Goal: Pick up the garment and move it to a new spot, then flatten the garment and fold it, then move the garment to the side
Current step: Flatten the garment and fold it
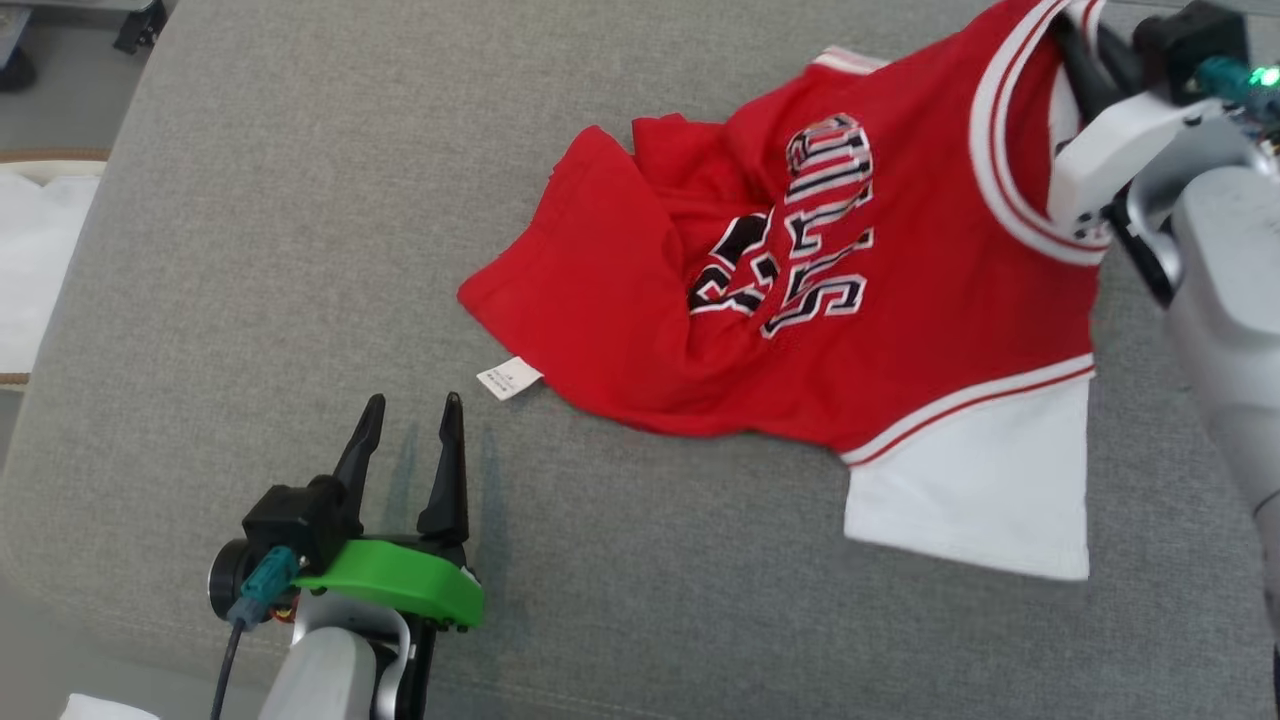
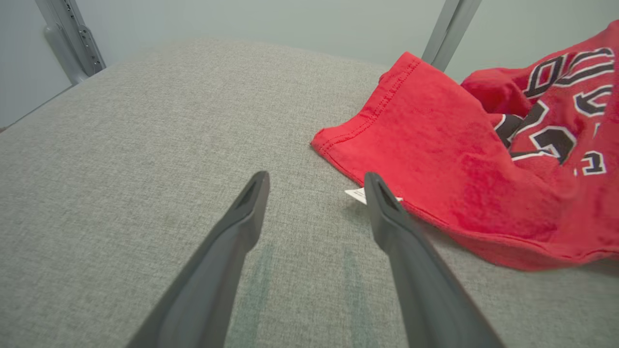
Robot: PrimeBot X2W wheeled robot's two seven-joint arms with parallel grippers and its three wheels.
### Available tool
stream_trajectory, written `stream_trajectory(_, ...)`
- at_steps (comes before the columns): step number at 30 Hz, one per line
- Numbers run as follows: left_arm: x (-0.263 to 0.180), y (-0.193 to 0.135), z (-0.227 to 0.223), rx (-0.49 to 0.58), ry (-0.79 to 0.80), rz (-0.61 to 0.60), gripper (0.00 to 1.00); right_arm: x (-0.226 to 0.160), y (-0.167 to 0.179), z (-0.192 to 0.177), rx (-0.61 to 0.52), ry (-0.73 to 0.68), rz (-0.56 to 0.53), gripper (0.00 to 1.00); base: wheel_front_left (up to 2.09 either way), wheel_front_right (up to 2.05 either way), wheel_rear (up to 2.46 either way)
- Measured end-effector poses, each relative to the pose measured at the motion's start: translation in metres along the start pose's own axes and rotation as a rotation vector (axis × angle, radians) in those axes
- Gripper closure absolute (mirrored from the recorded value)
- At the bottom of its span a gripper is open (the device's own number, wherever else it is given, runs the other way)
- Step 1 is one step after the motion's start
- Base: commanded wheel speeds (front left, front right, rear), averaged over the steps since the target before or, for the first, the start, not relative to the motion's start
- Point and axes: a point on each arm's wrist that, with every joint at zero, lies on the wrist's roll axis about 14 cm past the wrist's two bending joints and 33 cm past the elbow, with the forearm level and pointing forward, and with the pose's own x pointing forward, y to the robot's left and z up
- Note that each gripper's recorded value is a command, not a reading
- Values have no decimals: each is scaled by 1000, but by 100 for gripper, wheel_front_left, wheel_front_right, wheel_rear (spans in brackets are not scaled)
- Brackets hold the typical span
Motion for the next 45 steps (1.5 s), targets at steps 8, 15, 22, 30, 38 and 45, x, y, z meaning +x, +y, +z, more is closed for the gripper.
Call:
stream_trajectory(8,4,1,1,6,1,-2,0,12,-56,17,-34,-15,-148,0,0,0,0)
stream_trajectory(15,8,-3,11,21,-31,-13,0,-15,-54,18,47,-54,-217,0,0,0,0)
stream_trajectory(22,5,-7,24,63,-70,-25,0,-60,-30,15,118,-91,-220,0,0,0,0)
stream_trajectory(30,-6,-10,28,94,-84,-34,0,-130,-12,-13,215,-47,-253,0,0,0,0)
stream_trajectory(38,-18,-16,27,120,-87,-53,0,-191,2,-27,272,-21,-302,0,0,0,0)
stream_trajectory(45,-31,-28,24,148,-87,-95,0,-244,13,-44,304,30,-341,0,0,0,0)
